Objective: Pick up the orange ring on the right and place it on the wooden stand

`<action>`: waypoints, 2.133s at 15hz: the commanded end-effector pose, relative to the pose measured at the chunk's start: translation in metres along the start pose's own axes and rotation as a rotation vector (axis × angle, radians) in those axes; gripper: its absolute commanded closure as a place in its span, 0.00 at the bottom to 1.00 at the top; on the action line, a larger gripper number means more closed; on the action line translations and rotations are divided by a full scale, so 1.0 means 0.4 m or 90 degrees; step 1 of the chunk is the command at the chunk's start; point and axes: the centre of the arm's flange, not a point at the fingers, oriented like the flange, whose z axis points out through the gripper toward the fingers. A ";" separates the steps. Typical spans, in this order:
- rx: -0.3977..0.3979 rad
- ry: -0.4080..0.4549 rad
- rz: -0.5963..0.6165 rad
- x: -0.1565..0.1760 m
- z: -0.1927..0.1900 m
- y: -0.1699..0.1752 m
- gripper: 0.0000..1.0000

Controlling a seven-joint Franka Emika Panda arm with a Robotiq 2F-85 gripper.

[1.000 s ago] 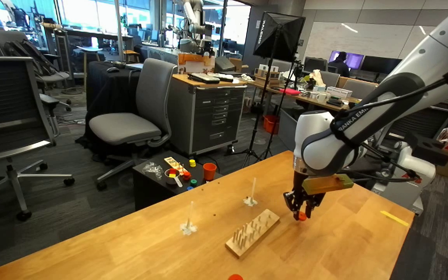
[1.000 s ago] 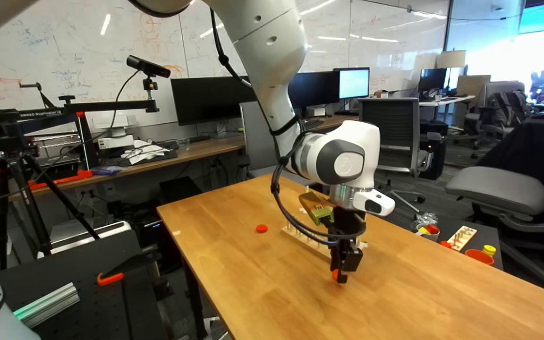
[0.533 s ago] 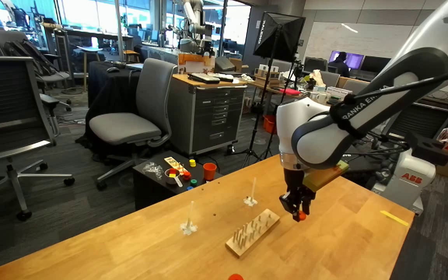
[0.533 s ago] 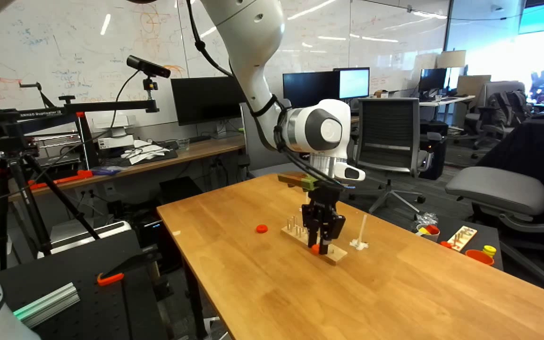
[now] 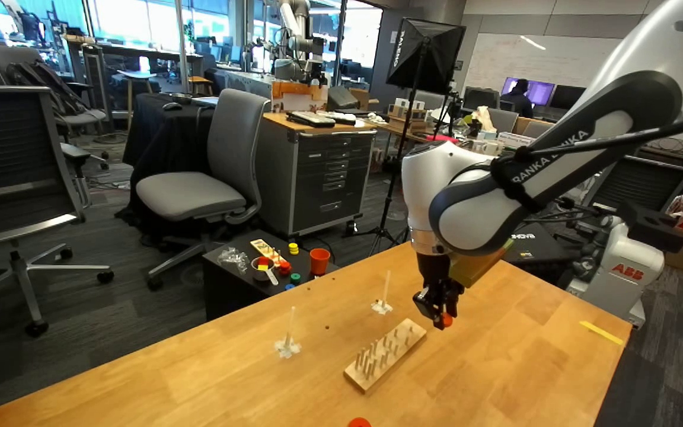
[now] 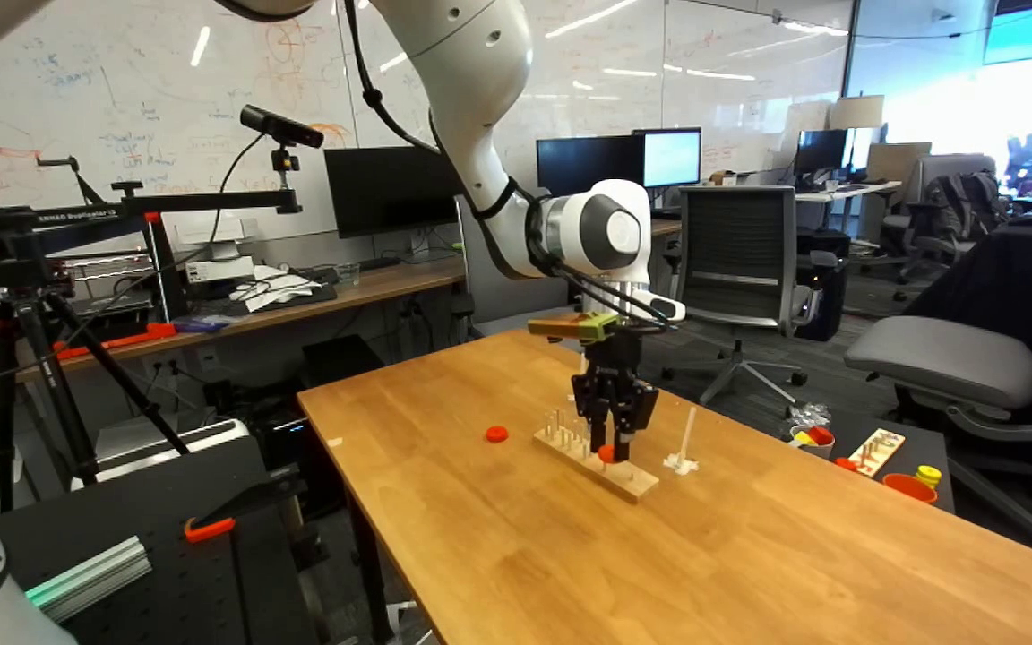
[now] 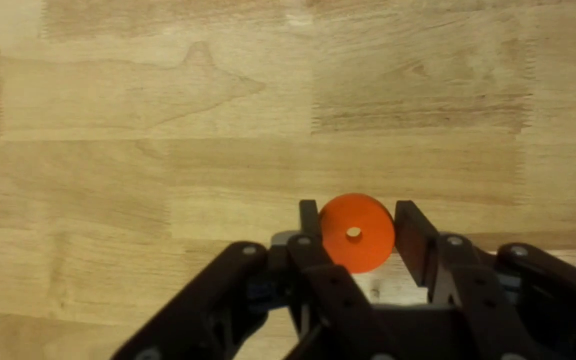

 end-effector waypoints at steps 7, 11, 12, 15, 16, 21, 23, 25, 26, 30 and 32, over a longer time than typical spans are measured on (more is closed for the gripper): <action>-0.004 -0.005 -0.036 0.104 0.039 -0.157 0.83; -0.007 0.000 -0.045 0.122 0.046 -0.195 0.83; -0.010 0.003 -0.046 0.126 0.044 -0.200 0.83; -0.011 0.009 -0.045 0.139 0.032 -0.201 0.83; -0.011 0.009 -0.044 0.144 0.029 -0.199 0.83; -0.012 0.011 -0.036 0.156 0.022 -0.186 0.83; -0.013 0.014 -0.033 0.160 0.015 -0.180 0.83; -0.014 0.017 -0.030 0.164 0.010 -0.175 0.83; -0.014 0.018 -0.028 0.166 0.009 -0.172 0.83; -0.013 0.015 -0.024 0.170 0.012 -0.166 0.83; -0.013 0.013 -0.022 0.171 0.015 -0.163 0.83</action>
